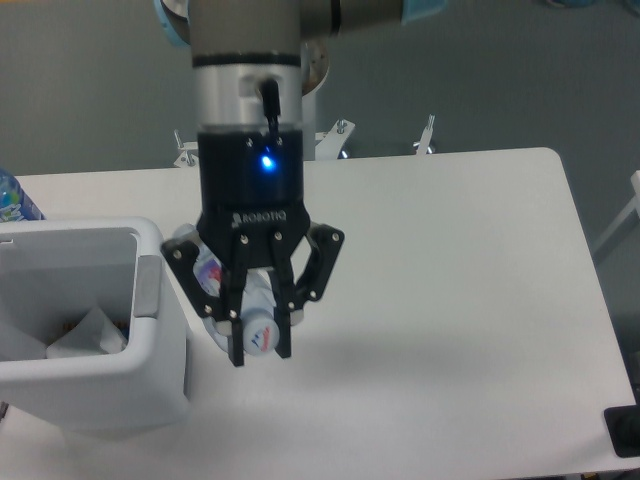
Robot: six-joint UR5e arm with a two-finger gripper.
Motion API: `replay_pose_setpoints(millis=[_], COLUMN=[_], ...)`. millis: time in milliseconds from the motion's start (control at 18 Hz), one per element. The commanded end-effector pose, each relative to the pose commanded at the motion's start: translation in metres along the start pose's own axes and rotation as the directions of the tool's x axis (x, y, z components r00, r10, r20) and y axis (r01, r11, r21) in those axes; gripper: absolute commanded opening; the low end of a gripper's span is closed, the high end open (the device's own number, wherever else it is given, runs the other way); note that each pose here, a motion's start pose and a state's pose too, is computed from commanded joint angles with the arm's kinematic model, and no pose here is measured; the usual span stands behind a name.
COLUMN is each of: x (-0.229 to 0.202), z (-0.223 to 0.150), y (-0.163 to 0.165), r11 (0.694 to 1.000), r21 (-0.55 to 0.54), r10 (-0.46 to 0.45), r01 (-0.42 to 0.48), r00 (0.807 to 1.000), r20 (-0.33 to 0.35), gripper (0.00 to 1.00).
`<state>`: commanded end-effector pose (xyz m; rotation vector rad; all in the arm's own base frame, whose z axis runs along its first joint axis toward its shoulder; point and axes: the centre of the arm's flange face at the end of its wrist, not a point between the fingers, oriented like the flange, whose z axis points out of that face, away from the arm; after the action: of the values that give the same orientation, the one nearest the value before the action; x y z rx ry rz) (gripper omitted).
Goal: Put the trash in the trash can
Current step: 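Lift the water bottle and carry it over the bin, then lower the bottle into the bin and open the gripper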
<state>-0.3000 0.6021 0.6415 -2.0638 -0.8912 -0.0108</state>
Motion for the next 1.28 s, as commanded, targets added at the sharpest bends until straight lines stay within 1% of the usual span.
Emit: replay_pose_setpoints(millis=[56,167,222,444,833,1167,1278], x=[0.005,0.031,0.037,0.063,0.08,0.095,0.096], z=[0.003,0.014,0.02,0.027,0.044,0.073,0.082], y=[0.005,0.024,0.029,0.045,0.06,0.08,0.084], r11=[1.0,0.999,0.998,0.995,0.991,0.982,0.98], r21=[-0.011,-0.046,-0.058,-0.081,-0.112,-0.157,-0.17], r10=[-0.001,0.025,0.032,0.052,0.065,0.084,0.087], r01=[0.001,-0.026,-0.034,-0.058,-0.075,-0.1,-0.105], r00=[1.0,0.999,0.999,0.996,0.994,0.991,0.99], r20=[-0.006,-0.035,-0.042,-0.071,-0.09,-0.107,-0.107], gripper=[0.14,0.14,0.14,0.14,0.14,0.17,0.24])
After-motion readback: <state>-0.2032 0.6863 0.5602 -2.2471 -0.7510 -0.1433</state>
